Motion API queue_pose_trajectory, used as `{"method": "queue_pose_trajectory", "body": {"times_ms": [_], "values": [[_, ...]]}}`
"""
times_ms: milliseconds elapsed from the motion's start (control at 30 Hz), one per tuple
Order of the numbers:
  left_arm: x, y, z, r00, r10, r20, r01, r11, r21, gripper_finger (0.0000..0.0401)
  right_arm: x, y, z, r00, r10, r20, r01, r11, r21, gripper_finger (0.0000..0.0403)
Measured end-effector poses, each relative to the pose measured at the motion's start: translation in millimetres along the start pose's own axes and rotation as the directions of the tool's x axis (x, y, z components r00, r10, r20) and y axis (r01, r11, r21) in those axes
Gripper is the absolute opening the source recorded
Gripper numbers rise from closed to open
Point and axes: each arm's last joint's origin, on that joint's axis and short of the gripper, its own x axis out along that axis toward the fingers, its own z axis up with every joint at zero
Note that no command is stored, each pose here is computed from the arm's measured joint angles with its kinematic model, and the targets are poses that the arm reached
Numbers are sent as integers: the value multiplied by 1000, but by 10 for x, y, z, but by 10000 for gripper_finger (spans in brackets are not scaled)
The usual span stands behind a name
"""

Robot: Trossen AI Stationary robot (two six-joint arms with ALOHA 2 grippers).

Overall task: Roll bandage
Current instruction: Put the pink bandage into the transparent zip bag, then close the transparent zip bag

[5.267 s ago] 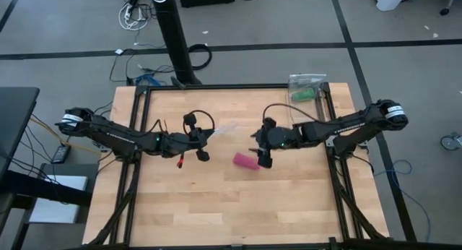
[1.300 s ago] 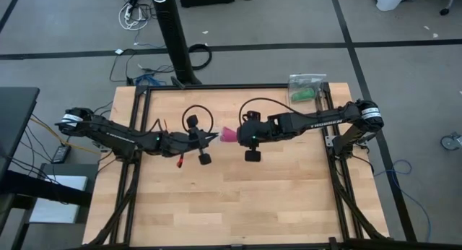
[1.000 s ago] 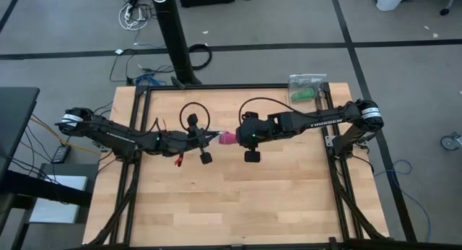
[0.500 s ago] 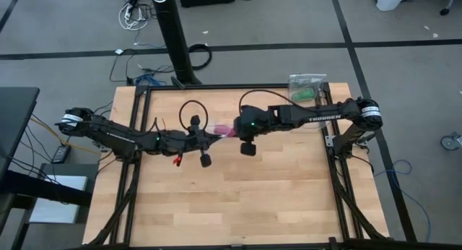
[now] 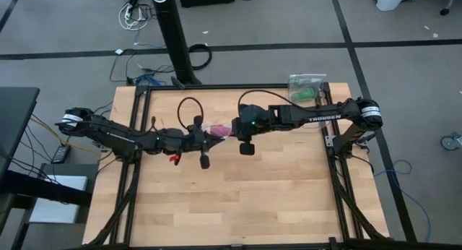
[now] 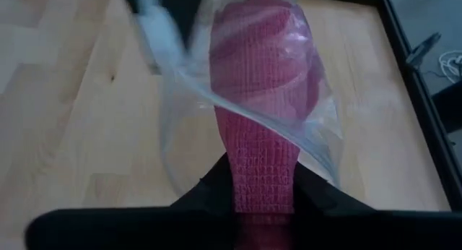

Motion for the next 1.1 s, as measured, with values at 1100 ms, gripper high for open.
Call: {"method": "queue_pose_trajectory", "body": {"times_ms": [1100], "values": [[-423,171,-402,926,-146,348,198,973,-117,1,-423,279,-330,993,-42,107,25,987,156,214]]}}
